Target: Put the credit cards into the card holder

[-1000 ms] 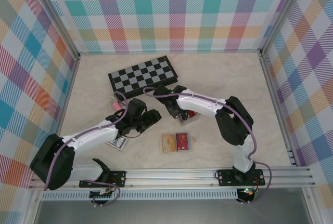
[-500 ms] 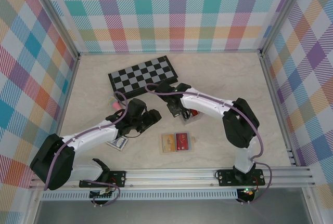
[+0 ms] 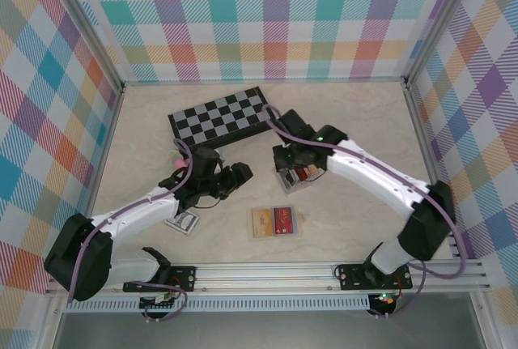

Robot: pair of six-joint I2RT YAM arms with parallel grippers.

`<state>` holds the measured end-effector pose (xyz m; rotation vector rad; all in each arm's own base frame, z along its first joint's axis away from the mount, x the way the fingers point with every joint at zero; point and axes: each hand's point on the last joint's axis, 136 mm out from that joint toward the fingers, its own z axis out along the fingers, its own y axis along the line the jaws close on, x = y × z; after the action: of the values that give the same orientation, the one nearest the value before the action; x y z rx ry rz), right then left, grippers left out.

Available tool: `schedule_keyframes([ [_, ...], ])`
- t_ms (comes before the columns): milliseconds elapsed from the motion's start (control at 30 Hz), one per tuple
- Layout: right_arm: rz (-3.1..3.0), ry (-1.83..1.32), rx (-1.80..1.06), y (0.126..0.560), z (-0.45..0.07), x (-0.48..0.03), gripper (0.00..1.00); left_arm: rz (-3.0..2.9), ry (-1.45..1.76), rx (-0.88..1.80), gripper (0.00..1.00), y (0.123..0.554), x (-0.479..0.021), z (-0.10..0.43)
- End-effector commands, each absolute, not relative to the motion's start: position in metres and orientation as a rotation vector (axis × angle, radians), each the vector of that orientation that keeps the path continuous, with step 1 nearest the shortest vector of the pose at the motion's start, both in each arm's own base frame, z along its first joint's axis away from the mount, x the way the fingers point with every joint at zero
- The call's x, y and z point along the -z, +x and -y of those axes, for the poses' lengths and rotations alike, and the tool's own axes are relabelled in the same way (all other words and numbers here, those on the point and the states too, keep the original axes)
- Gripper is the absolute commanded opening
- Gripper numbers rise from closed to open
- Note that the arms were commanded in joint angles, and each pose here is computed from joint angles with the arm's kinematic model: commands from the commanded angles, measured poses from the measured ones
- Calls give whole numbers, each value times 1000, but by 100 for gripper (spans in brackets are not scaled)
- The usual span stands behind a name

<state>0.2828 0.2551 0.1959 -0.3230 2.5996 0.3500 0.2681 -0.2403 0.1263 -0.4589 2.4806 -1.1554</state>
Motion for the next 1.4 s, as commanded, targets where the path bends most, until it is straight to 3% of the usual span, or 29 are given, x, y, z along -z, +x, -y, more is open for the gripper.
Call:
schedule_keyframes([
  [0, -2590, -199, -743, 270, -271, -212, 0, -2337, -281, 1410, 70, 274, -180, 267],
  [133, -2501, -100, -1072, 264, -270, -237, 0, -2265, -205, 1572, 70, 276, -205, 286],
  [400, -2395, -65, -1357, 254, -270, -264, 0, -2171, -114, 1719, 60, 278, -235, 302],
  [900, -2396, 16, -1416, 257, -263, -251, 1, -2091, -62, 1795, 13, 271, -262, 303],
  [1033, -2381, -3, -1455, 256, -263, -249, 8, -2083, -56, 1795, 0, 270, -265, 302],
  [1233, -2325, 10, -1555, 257, -258, -250, 24, -2042, -38, 1833, 0, 267, -278, 302],
  [1367, -2305, -51, -1614, 253, -261, -254, 26, -2022, -36, 1860, 0, 266, -283, 303],
])
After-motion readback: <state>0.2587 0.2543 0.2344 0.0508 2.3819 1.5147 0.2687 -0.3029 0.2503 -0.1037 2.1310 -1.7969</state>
